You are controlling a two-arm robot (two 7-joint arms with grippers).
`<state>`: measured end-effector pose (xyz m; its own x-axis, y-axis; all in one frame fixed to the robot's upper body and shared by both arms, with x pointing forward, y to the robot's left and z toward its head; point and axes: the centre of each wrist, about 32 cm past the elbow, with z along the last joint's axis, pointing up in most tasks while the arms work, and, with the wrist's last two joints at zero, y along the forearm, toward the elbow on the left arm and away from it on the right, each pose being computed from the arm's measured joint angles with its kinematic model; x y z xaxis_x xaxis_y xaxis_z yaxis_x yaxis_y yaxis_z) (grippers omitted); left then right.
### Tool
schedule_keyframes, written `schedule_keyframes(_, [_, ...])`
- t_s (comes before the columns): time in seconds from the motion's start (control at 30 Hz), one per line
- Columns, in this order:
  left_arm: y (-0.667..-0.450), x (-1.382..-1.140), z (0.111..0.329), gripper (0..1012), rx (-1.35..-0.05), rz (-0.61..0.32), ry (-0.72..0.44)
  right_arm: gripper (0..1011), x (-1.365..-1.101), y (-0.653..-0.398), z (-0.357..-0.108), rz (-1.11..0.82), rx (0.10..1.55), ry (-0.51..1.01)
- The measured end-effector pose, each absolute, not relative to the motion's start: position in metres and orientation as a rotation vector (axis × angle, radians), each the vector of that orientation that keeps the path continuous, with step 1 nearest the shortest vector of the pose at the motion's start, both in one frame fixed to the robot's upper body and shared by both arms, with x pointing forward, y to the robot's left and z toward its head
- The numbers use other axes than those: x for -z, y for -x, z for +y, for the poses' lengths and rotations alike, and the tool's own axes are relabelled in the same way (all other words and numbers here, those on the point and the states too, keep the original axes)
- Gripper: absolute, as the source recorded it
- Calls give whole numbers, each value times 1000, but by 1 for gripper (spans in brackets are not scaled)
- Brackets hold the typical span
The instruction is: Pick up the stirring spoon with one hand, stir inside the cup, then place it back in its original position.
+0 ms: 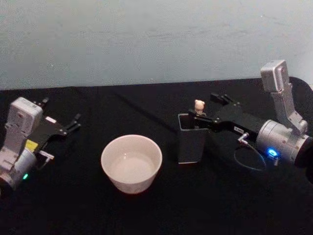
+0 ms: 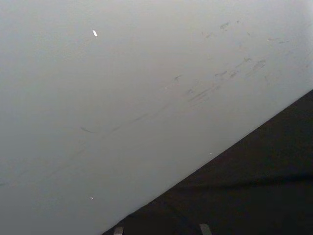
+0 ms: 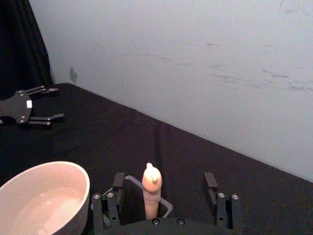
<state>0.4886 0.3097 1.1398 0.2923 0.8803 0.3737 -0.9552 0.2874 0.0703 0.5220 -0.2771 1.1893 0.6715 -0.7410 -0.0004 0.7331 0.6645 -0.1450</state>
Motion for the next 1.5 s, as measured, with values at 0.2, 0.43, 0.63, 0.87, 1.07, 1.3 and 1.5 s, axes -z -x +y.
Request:
schedule_keyframes(0.2, [-489,-1140,310,1001,-1248,-285,-305,1002,-1189,-524,-278,73,831,138])
schedule_keyframes(0.43, [-489,-1140,310,1001,-1248,-285,-304,1002,-1189,-525,-277,78,831,137])
schedule_keyframes(0.63, [-489,-1140,310,1001,-1248,-285,-305,1002,-1189,-525,-277,78,831,137])
schedule_keyframes(0.87, [-489,-1140,310,1001,-1248,-285,-305,1002,-1189,-525,-277,77,831,137])
schedule_keyframes(1.07, [-489,-1140,310,1001,-1248,-285,-304,992,-1189,-525,-277,76,832,137])
schedule_keyframes(1.3, [-489,-1140,310,1001,-1248,-285,-304,818,-1189,-525,-277,76,832,137])
schedule_keyframes(1.5, [-489,-1140,310,1001,-1248,-285,-305,650,-1189,-525,-277,75,832,136])
